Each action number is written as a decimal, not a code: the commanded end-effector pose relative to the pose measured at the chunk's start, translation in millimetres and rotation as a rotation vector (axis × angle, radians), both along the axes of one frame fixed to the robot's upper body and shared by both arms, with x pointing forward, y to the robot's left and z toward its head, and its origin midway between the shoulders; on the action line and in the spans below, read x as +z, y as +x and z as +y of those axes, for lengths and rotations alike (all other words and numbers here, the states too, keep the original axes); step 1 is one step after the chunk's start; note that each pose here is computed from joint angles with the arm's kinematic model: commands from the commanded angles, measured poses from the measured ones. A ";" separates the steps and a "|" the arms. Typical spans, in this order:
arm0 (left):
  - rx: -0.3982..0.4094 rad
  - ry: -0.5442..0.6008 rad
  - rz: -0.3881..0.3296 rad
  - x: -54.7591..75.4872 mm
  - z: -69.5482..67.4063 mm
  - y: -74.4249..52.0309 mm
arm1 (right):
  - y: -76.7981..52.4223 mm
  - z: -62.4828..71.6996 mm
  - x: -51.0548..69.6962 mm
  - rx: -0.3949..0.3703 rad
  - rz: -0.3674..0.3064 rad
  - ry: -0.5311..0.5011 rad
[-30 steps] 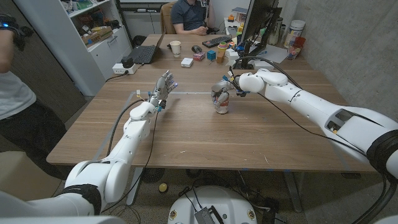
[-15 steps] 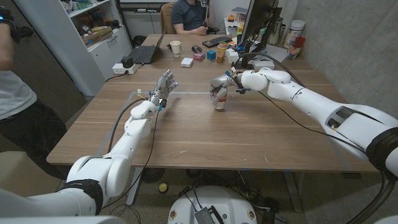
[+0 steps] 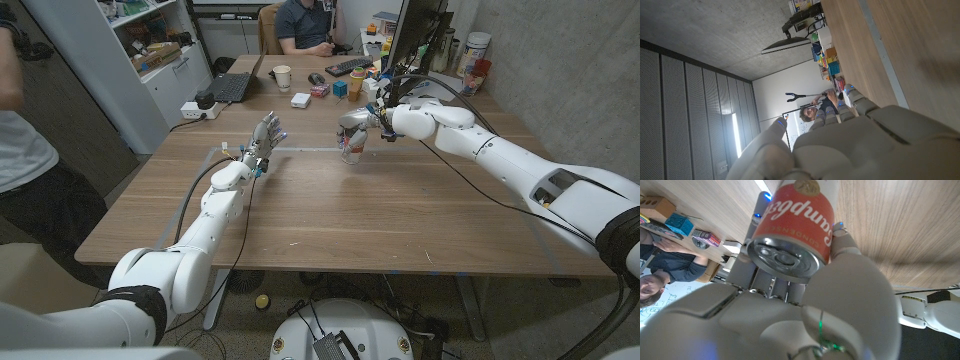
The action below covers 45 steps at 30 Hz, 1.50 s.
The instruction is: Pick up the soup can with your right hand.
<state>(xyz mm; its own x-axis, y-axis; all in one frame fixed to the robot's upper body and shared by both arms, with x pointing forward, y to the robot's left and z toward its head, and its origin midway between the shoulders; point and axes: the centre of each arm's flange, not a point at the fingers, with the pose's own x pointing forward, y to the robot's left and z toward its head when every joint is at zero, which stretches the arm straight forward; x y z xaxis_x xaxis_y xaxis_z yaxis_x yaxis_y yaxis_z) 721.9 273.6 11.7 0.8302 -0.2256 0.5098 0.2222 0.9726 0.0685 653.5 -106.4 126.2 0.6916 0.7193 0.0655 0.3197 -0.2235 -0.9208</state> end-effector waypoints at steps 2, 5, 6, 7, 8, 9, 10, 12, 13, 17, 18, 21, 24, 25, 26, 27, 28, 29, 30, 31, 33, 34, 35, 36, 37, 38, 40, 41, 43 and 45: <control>-0.002 0.002 -0.008 -0.3 -1.2 -4.1 | -13.5 -11.1 21.5 -0.015 -0.089 0.049; -0.002 0.002 -0.010 -0.8 -1.4 -5.4 | -19.1 -14.7 27.0 -0.020 -0.113 0.066; -0.002 0.002 -0.009 -0.8 -1.4 -5.4 | -19.1 -14.8 27.1 -0.020 -0.113 0.067; -0.003 0.002 -0.011 -1.2 -1.6 -6.1 | -21.8 -16.0 29.9 -0.023 -0.125 0.072; -0.004 0.001 -0.011 -1.4 -2.0 -6.6 | -23.4 -16.8 31.6 -0.024 -0.133 0.075; -0.004 0.002 -0.011 -1.5 -2.3 -7.0 | -24.9 -17.8 33.1 -0.022 -0.139 0.080; -0.003 0.002 -0.012 -1.6 -2.4 -7.3 | -26.1 -18.7 34.6 -0.021 -0.145 0.088; -0.003 0.001 -0.012 -1.9 -2.8 -8.2 | -27.7 -20.7 37.2 -0.017 -0.155 0.104; -0.003 0.000 -0.010 -2.2 -3.3 -8.5 | -28.5 -21.5 38.2 -0.014 -0.159 0.110; -0.010 -0.001 -0.008 -3.9 -5.9 -9.5 | -32.3 -23.2 41.9 -0.009 -0.176 0.120; -0.010 -0.002 -0.008 -4.2 -6.2 -9.8 | -33.2 -23.5 43.1 -0.011 -0.178 0.121; -0.005 0.001 -0.008 -4.5 -6.3 -10.4 | -36.4 -24.0 46.1 -0.003 -0.186 0.129; 0.001 0.001 -0.009 -4.1 -5.4 -10.8 | -39.6 -24.9 50.1 0.007 -0.203 0.137; 0.003 0.000 -0.010 -4.1 -5.2 -11.0 | -40.8 -25.5 51.7 0.012 -0.212 0.142; 0.004 -0.001 -0.010 -4.2 -5.2 -11.2 | -41.8 -26.4 53.4 0.018 -0.225 0.151; 0.005 -0.003 -0.010 -4.3 -5.3 -11.4 | -43.0 -27.4 55.3 0.026 -0.240 0.161; 0.005 -0.003 -0.009 -4.5 -5.8 -11.5 | -44.3 -28.4 57.1 0.036 -0.251 0.172; 0.004 -0.004 -0.008 -4.9 -6.4 -11.6 | -45.6 -29.3 59.1 0.046 -0.262 0.183; 0.002 -0.005 -0.008 -5.3 -7.2 -11.6 | -47.0 -29.9 60.8 0.051 -0.274 0.191; 0.001 -0.005 -0.007 -5.6 -8.0 -11.6 | -48.0 -30.6 62.5 0.055 -0.284 0.198; 0.000 -0.007 -0.008 -6.1 -9.5 -11.9 | -49.8 -32.2 65.9 0.061 -0.301 0.211; -0.001 -0.007 -0.008 -6.2 -9.9 -12.1 | -50.3 -33.2 67.3 0.064 -0.308 0.217; 0.002 -0.007 -0.010 -6.3 -10.0 -12.4 | -50.8 -34.1 68.6 0.067 -0.315 0.223; 0.004 -0.007 -0.009 -6.3 -9.9 -12.7 | -51.3 -34.7 69.9 0.066 -0.321 0.223; 0.006 -0.008 -0.010 -6.3 -9.9 -12.9 | -51.9 -35.5 71.0 0.067 -0.328 0.226; 0.008 -0.009 -0.011 -6.3 -9.8 -13.2 | -52.3 -36.5 71.9 0.070 -0.335 0.230; 0.011 -0.011 -0.013 -6.3 -9.8 -14.1 | -53.2 -38.1 73.8 0.066 -0.342 0.233; 0.012 -0.011 -0.013 -6.4 -9.8 -14.5 | -53.4 -38.9 74.4 0.068 -0.345 0.236; 0.013 -0.012 -0.014 -6.6 -10.2 -15.0 | -53.8 -40.2 75.1 0.070 -0.348 0.238; 0.014 -0.013 -0.014 -6.8 -10.9 -15.3 | -53.9 -41.1 75.3 0.074 -0.347 0.240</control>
<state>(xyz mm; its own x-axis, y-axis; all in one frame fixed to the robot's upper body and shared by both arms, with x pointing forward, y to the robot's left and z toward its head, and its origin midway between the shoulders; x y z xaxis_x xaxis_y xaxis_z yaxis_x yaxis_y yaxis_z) 709.3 265.0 6.1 0.8259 -0.2172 0.5203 0.2163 0.9743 0.0633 605.2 -140.1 192.7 0.5818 0.7036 0.4080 0.5887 -0.0181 -0.8082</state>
